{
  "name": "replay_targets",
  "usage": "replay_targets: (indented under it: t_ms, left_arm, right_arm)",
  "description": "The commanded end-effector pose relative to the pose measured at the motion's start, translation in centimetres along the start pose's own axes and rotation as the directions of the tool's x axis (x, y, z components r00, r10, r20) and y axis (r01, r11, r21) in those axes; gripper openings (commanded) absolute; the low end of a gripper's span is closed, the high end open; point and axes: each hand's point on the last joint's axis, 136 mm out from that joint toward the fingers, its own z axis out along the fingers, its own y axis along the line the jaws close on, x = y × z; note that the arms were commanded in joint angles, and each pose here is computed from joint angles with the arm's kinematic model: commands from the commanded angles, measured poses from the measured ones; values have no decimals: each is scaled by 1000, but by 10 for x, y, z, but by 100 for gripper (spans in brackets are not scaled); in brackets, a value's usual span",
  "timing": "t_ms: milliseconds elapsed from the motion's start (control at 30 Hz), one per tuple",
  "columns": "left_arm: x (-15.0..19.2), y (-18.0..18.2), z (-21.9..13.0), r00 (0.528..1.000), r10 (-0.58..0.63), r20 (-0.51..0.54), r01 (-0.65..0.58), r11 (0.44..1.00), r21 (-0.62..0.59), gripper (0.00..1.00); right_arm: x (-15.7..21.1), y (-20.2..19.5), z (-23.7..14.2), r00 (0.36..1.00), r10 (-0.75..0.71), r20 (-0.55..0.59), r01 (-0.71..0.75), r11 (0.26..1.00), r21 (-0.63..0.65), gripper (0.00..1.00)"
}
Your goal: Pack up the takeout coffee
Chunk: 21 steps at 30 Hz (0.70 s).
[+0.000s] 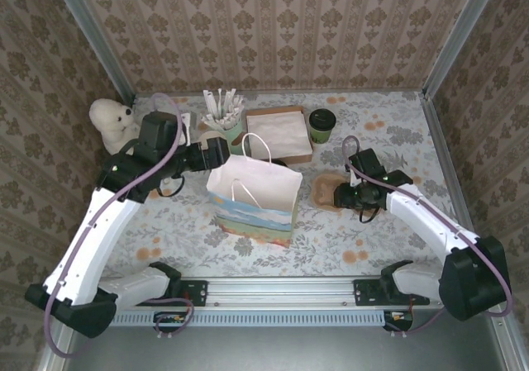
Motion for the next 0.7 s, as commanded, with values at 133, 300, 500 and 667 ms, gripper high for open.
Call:
replay_targets:
  t_ms: [133, 300, 500, 667]
  left_arm:
    - [-2, -61, 28, 732, 661, 163, -676, 676, 294, 100]
    - [12, -66, 50, 559, 808, 187, -804, 474, 358, 99]
    - [33, -69, 61, 493, 854, 165, -798, 369, 477, 89]
    - [43, -62, 71, 492, 866, 88, -761, 378, 528, 58]
  right_arm:
    - [-17, 16, -5, 1000, 11, 21, -10, 999, -35, 46]
    - [-12, 14, -7, 1000, 18, 19, -17, 1000, -25, 46]
    - [-7, 11, -7, 999, 23, 22, -22, 1000, -18, 46]
    - [-7, 14, -2, 1000, 12, 25, -12, 999, -37, 46]
